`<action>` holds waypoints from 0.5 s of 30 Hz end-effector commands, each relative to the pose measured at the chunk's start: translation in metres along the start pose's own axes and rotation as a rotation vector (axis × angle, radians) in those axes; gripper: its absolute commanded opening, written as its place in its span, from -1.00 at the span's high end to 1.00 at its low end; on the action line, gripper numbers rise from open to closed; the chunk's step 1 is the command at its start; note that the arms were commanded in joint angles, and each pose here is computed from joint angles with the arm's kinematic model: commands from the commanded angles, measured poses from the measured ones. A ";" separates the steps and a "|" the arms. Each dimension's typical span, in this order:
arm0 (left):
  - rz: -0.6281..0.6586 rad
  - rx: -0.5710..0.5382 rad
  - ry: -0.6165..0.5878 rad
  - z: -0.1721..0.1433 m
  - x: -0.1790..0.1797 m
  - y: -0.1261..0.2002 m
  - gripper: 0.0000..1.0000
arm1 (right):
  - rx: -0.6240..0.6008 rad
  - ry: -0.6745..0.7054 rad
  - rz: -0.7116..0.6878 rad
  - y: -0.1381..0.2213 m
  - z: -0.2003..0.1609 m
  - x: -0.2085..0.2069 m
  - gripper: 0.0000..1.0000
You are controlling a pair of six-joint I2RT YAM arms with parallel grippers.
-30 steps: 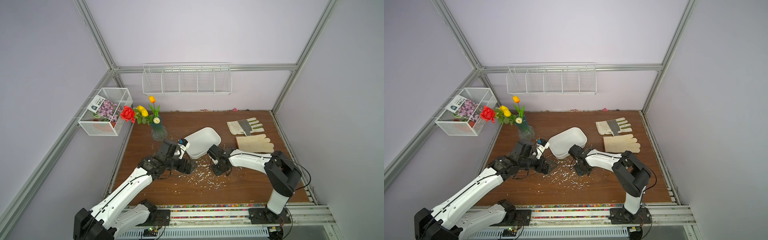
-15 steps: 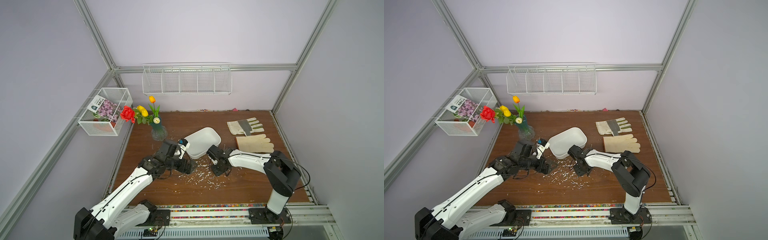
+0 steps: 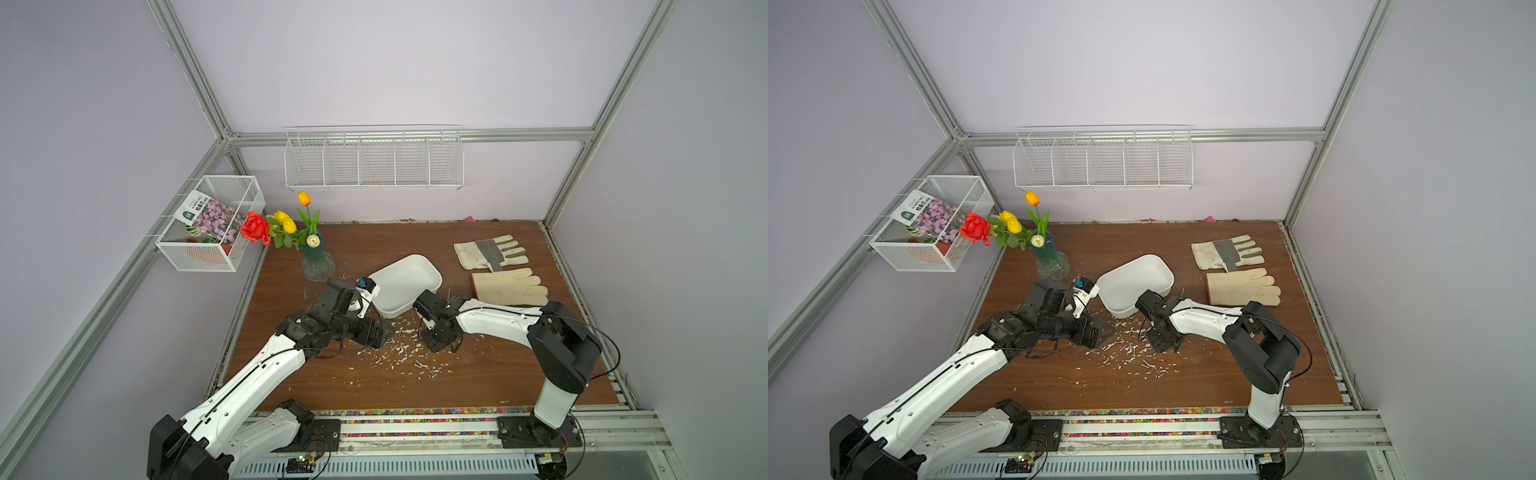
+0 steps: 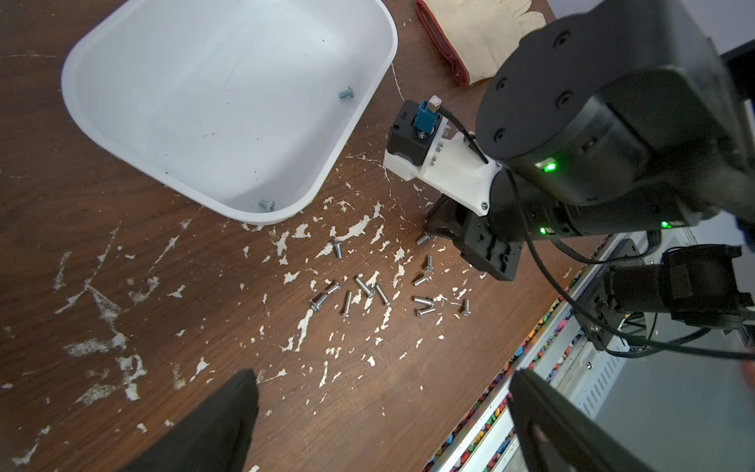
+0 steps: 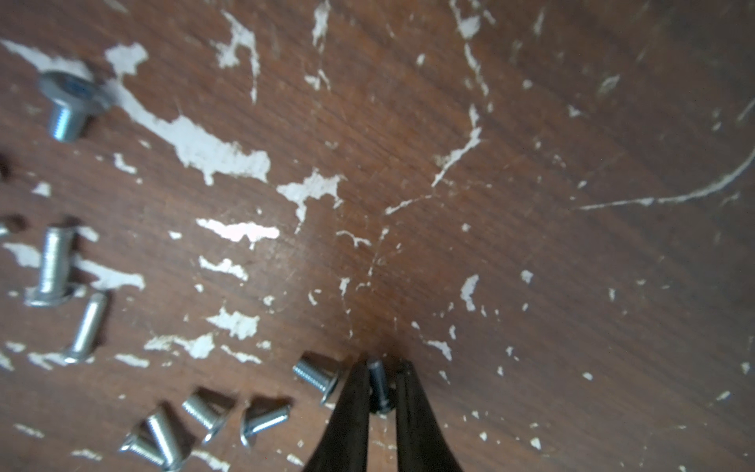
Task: Put the screws on the desktop into the storage box
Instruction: Pick up the screw from the center of the board.
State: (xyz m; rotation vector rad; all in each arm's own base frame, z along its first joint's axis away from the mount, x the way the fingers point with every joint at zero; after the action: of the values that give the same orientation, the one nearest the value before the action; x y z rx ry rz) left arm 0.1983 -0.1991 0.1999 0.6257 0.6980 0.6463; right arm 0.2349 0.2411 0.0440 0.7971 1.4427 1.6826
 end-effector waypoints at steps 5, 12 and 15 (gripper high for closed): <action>-0.010 0.004 -0.011 -0.002 0.000 -0.003 -0.97 | -0.020 0.030 -0.035 0.020 0.008 -0.003 0.71; -0.007 0.003 -0.013 -0.002 0.001 -0.003 -0.97 | -0.078 0.051 -0.030 0.047 0.037 -0.002 0.71; -0.007 0.007 -0.009 -0.003 0.001 -0.004 -0.97 | -0.121 0.050 -0.021 0.062 0.058 -0.004 0.71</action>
State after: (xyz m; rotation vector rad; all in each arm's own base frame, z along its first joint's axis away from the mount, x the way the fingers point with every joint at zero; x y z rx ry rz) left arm 0.1983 -0.1991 0.1998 0.6260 0.6982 0.6463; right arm 0.2646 0.2639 0.0951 0.7162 1.3780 1.7558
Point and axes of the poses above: each gripper's point midway between its finger pads, its own y axis back along the fingers, its own x axis along the line the jaws close on, z = x × y, the point moved 3 cm from there along y, back along the fingers, and after that the axes turned 1 degree about -y, right-handed, at the moved point
